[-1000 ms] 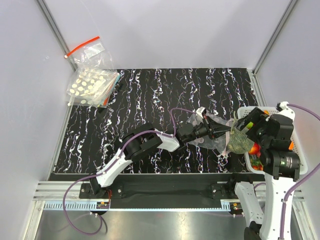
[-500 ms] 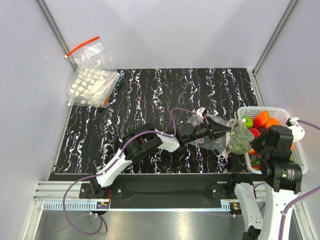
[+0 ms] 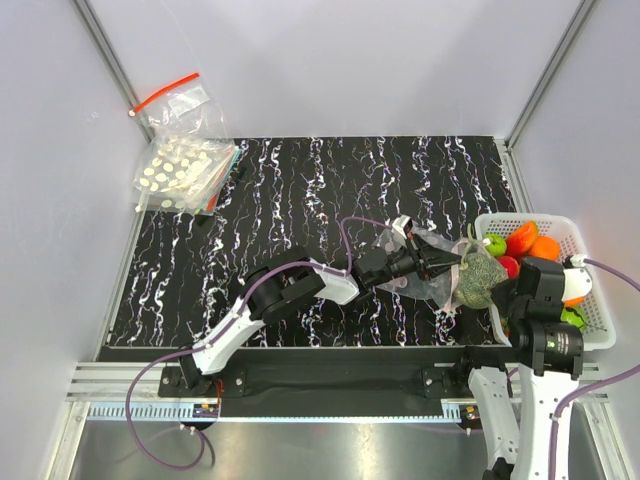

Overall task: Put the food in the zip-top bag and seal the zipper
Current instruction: Place the fake fruit in the zipper food storage bag.

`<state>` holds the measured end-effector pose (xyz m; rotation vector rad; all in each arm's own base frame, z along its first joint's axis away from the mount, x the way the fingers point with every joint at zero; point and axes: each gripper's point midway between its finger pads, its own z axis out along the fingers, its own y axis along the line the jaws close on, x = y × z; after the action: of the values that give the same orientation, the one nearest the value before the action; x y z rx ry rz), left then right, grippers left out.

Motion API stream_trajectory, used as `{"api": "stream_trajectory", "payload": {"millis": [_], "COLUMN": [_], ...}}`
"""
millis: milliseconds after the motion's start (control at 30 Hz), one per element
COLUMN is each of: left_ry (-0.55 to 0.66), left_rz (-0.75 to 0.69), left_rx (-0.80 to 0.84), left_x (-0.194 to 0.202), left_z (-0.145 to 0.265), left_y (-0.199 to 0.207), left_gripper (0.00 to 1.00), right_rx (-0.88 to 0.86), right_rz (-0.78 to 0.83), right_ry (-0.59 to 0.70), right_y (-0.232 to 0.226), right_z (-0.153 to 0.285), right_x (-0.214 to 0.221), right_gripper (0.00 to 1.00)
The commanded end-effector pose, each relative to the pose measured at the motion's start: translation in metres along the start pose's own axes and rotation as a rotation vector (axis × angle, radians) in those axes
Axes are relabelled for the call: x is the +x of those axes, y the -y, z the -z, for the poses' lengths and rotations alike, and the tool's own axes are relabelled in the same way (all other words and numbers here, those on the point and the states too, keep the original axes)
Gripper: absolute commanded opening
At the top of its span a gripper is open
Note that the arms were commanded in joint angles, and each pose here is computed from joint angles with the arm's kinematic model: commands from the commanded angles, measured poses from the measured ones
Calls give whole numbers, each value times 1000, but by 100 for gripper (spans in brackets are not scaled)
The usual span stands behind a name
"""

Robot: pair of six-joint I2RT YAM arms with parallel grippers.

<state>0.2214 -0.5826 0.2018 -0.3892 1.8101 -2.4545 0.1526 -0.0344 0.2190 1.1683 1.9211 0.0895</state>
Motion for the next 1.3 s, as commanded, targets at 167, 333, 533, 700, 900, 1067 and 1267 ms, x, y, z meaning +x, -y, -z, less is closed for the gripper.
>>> {"api": "stream_trajectory", "payload": {"millis": [167, 333, 533, 700, 900, 1067, 1267], "left_ry": [-43, -57, -74, -87, -83, -84, -115], "left_rz": [-43, -31, 11, 14, 31, 35, 9], "left_rx": [65, 65, 76, 91, 80, 53, -11], "left_x": [20, 25, 28, 33, 28, 24, 24], "left_z": [-4, -5, -4, -4, 2, 12, 21], "left_y": [35, 37, 31, 38, 29, 13, -8], "left_gripper": [0, 0, 0, 0, 0, 0, 0], "right_rx": [-59, -101, -179, -177, -132, -126, -159], "right_rz": [-56, -51, -38, -39, -34, -43, -16], "right_ry": [-2, -28, -90, -145, -183, -168, -215], "right_y": [-13, -20, -32, -30, -20, -17, -18], "right_z": [-15, -24, -36, -49, -68, -71, -82], "right_x": [6, 14, 31, 48, 64, 65, 80], "right_gripper": [0, 0, 0, 0, 0, 0, 0]}}
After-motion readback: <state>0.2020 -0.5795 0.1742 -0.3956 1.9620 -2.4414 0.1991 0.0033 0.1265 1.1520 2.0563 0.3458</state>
